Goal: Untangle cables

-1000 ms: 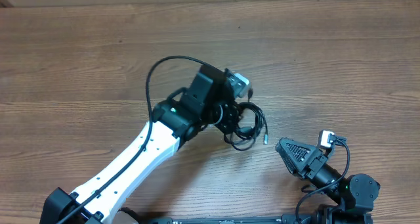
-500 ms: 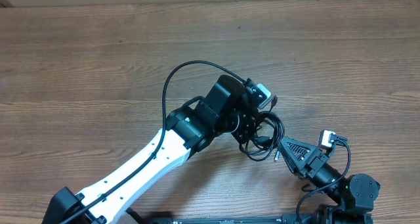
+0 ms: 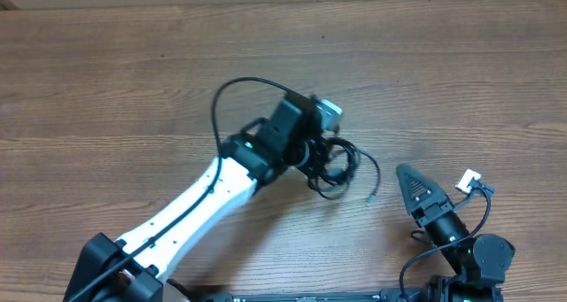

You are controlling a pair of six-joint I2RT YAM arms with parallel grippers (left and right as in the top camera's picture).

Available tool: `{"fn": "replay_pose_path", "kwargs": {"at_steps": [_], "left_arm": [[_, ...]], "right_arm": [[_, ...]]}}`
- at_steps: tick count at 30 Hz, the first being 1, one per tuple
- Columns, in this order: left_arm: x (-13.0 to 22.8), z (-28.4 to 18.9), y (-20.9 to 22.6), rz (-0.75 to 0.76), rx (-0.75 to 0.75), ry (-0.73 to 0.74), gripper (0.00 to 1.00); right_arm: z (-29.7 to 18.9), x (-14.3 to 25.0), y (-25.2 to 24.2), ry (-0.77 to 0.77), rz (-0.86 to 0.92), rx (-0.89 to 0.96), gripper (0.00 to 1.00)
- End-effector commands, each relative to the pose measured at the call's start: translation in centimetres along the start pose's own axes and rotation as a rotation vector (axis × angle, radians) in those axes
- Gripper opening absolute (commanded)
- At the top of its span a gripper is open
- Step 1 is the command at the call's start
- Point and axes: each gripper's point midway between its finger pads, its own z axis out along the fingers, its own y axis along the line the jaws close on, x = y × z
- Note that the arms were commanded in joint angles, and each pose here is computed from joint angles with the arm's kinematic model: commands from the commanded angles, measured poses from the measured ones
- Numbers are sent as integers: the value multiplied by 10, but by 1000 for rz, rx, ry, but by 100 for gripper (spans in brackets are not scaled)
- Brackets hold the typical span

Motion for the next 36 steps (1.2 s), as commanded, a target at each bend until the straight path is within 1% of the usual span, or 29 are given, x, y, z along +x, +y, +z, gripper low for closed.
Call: {"fn": "replay_pose_path", "kwargs": {"at_steps": [1, 3, 5, 6, 9, 10, 11, 13, 14, 15, 16, 17, 20, 22, 27, 33, 36], "left_arm": [[-14, -12, 21, -70, -16, -37, 4], [-15, -14, 29, -85, -28, -41, 4], [-15, -15, 34, -96, -36, -40, 4], [-14, -15, 35, -98, -38, -39, 4], [-13, -16, 38, -126, -47, -36, 4], [-12, -16, 40, -162, -54, -34, 4], [-12, -16, 40, -175, -55, -34, 4], [-13, -16, 43, -213, -62, -38, 4], [-14, -17, 45, -237, -67, -44, 4], [-15, -17, 46, -273, -69, -50, 4], [-16, -17, 47, -336, -72, -57, 4], [-16, -18, 51, -397, -90, -65, 4], [-17, -18, 55, -468, -116, -78, 4], [-17, -18, 55, -469, -115, -79, 4], [-15, -18, 55, -466, -117, -72, 4], [-14, -18, 55, -468, -119, -68, 4], [-14, -18, 55, -468, -118, -67, 4]], "right_arm": [[2, -40, 24, -125, -167, 54, 93], [8, -51, 38, -107, -189, 87, 96], [16, -63, 49, -63, -198, 160, 97], [19, -67, 51, -36, -196, 203, 99], [26, -75, 59, 68, -196, 323, 100], [29, -72, 70, 148, -219, 323, 100], [30, -68, 76, 188, -222, 306, 100], [33, -44, 94, 344, -182, 198, 100], [33, -34, 97, 394, -157, 167, 91], [31, -21, 95, 457, -106, 162, 78], [28, -6, 85, 522, -43, 206, 65], [26, 7, 76, 573, 11, 246, 61], [30, 26, 54, 621, 95, 353, 60], [39, 35, 37, 634, 82, 438, 61], [74, 52, 33, 693, 27, 385, 66], [97, 78, 12, 759, 120, 434, 66], [108, 90, 10, 783, 126, 422, 66]]}}
